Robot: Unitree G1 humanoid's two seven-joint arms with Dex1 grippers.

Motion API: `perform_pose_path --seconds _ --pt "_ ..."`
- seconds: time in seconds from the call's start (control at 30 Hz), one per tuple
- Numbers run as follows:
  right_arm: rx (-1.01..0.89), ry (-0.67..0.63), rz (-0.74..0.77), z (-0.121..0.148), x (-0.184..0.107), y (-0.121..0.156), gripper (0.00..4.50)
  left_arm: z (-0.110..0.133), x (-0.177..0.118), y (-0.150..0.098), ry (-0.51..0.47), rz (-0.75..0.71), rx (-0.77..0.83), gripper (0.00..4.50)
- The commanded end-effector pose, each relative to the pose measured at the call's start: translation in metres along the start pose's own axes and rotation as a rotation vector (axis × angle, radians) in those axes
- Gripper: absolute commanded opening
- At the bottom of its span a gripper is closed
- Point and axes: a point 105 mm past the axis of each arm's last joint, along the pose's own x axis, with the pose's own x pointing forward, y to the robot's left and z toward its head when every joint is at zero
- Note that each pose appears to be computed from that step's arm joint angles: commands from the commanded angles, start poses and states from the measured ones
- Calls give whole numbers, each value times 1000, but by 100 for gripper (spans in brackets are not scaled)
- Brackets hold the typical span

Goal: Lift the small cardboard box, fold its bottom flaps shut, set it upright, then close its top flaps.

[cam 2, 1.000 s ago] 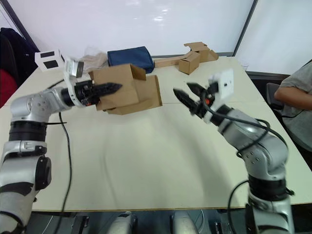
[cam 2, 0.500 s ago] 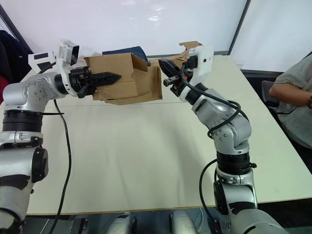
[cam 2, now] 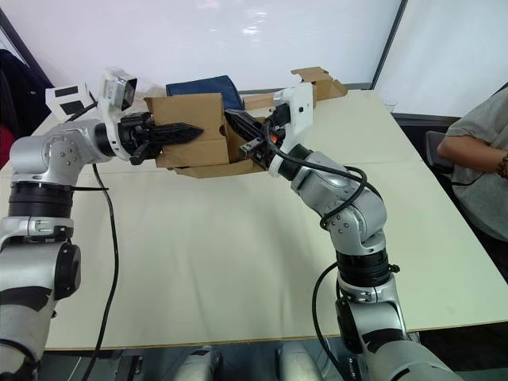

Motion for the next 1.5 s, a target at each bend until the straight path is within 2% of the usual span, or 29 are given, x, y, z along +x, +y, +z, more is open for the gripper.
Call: perform_pose_path --seconds 0.03,0.23,0.57,0.87,1.03,1.2,1.5 --pt "-13 -21 94 4 2 23 6 15 0 -10 -20 -29 54 0" --pt "-7 -3 113 -3 2 27 6 20 3 -18 -37 -77 39 0" --pt "-14 -10 64 -5 1 16 6 17 3 -34 -28 -161 18 0" --pt "-20 -59 98 8 1 20 6 15 3 -27 -31 -117 23 0" --pt "-73 -32 155 10 -9 27 6 13 2 -23 -36 -99 24 0" --pt "-166 64 163 2 -28 16 6 13 2 -21 -37 -95 24 0" --pt "-197 139 158 9 -65 0 6 14 2 -19 -36 -92 24 0"
